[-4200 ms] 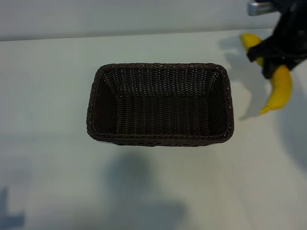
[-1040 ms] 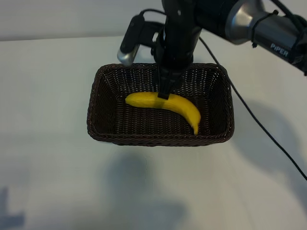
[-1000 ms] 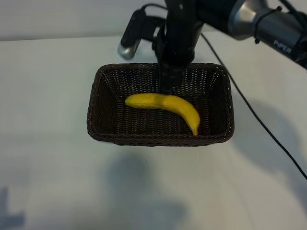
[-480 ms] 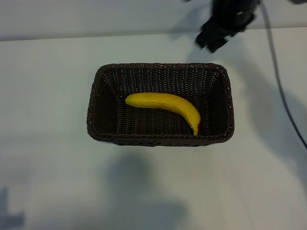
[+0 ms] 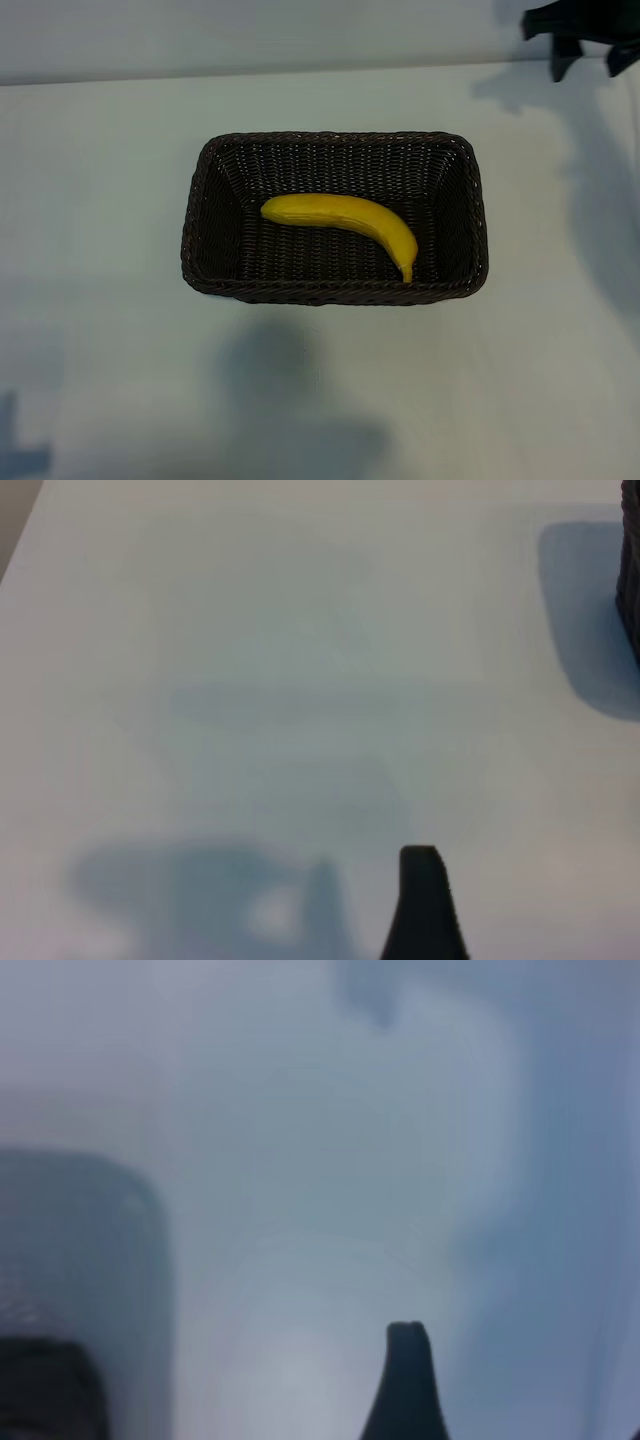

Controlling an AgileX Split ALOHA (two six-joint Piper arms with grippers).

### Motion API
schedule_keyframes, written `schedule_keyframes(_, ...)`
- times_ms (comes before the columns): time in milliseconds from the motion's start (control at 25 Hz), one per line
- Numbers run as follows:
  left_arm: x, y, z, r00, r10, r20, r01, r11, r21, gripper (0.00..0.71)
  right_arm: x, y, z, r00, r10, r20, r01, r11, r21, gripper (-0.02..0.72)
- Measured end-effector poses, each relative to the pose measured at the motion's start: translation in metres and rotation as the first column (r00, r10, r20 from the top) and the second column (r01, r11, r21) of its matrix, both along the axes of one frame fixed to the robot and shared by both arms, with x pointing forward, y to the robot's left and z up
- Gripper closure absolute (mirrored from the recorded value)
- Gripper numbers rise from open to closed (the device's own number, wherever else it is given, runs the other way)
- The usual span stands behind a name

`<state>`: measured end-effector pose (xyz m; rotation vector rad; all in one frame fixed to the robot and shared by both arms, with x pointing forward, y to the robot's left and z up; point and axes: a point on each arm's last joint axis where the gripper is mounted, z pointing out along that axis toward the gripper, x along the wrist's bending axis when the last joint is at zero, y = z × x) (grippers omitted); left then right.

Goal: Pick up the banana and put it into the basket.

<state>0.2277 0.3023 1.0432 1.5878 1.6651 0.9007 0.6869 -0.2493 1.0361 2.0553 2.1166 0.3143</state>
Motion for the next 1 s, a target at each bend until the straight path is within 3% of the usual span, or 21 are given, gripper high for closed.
schedule_keyframes(200,0.0,0.001,0.0,1.0,0.006,0.0,-0.006,1.0,0.009,0.162,0.002,-0.028,0.0,0.998,-0.069,0.0,0.069,0.998,0.002,0.129)
schedule_keyframes(520,0.0,0.001,0.0,1.0,0.004,0.0,-0.004,1.0,0.007,0.162,-0.007,-0.031,0.0,0.998,-0.052,-0.019,0.051,0.999,-0.015,0.129)
schedule_keyframes(760,0.0,0.0,0.0,1.0,-0.001,0.0,0.001,1.0,0.002,0.162,-0.045,-0.034,-0.003,0.995,-0.022,-0.098,0.017,0.999,-0.043,0.129)
schedule_keyframes(1000,0.0,0.001,0.0,1.0,0.003,0.0,-0.003,1.0,0.007,0.162,-0.105,-0.04,0.018,0.994,-0.012,-0.11,0.003,0.996,-0.085,0.129)
